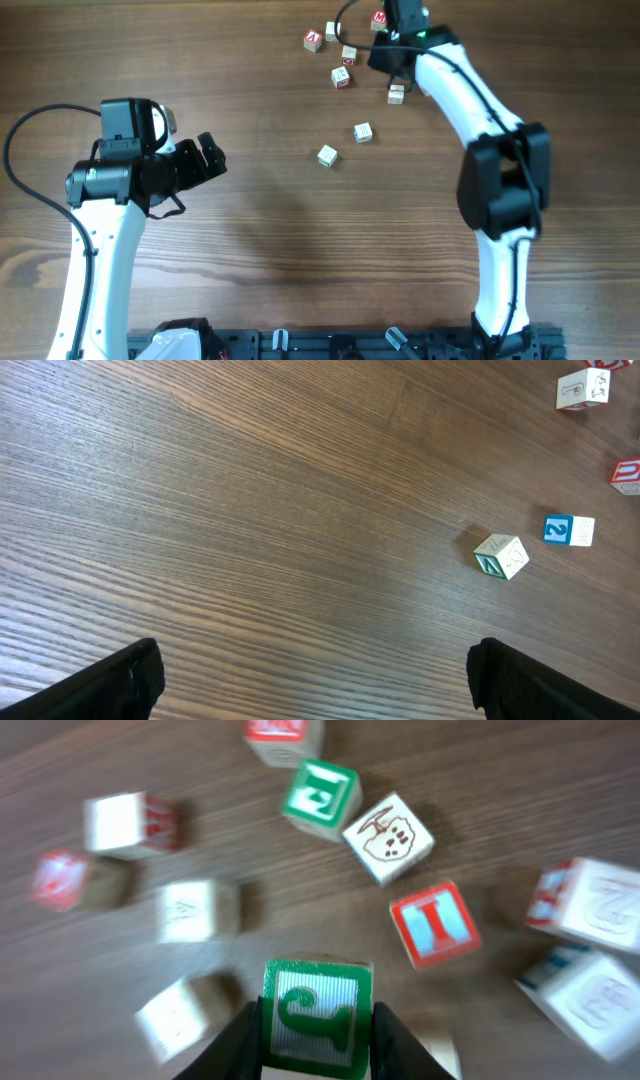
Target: Form a circle
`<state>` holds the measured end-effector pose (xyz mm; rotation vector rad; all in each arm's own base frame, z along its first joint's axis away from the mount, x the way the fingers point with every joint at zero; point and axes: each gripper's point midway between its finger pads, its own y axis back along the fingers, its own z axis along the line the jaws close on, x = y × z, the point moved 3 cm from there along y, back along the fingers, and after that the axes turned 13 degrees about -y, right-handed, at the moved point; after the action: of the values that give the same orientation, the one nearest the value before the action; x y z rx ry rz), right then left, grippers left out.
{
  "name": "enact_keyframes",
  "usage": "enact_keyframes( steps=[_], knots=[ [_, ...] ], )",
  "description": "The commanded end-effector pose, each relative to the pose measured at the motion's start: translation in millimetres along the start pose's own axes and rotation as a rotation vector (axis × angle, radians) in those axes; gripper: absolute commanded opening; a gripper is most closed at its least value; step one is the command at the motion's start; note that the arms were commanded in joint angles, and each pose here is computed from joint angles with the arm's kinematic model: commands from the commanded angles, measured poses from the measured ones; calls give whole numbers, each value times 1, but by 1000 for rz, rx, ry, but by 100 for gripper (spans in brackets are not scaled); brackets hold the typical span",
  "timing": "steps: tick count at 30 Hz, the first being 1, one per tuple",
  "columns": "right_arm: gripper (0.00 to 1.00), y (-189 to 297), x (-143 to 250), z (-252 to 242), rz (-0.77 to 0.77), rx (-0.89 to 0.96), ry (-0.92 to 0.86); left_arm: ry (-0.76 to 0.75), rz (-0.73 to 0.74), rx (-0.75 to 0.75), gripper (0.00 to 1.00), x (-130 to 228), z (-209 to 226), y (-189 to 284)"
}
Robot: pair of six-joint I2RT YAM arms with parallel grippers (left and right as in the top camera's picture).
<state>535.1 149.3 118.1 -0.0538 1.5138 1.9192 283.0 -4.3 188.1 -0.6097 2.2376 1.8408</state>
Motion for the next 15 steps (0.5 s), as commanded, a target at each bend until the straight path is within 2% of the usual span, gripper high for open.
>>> enact_keyframes(
  steps=[1, 4, 9, 15],
  knots=[
    [29, 64, -1, 23, 38, -127, 81, -17, -7, 0, 100, 1, 1, 2],
    [29, 69, 20, 29, 101, -120, 107, -17, -7, -1, 100, 1, 1, 2],
    [29, 66, 82, 55, 194, -102, 121, -17, -7, 0, 100, 1, 1, 2],
    [29, 55, 126, 69, 148, 18, 54, -17, -7, -1, 100, 1, 1, 2]
  ],
)
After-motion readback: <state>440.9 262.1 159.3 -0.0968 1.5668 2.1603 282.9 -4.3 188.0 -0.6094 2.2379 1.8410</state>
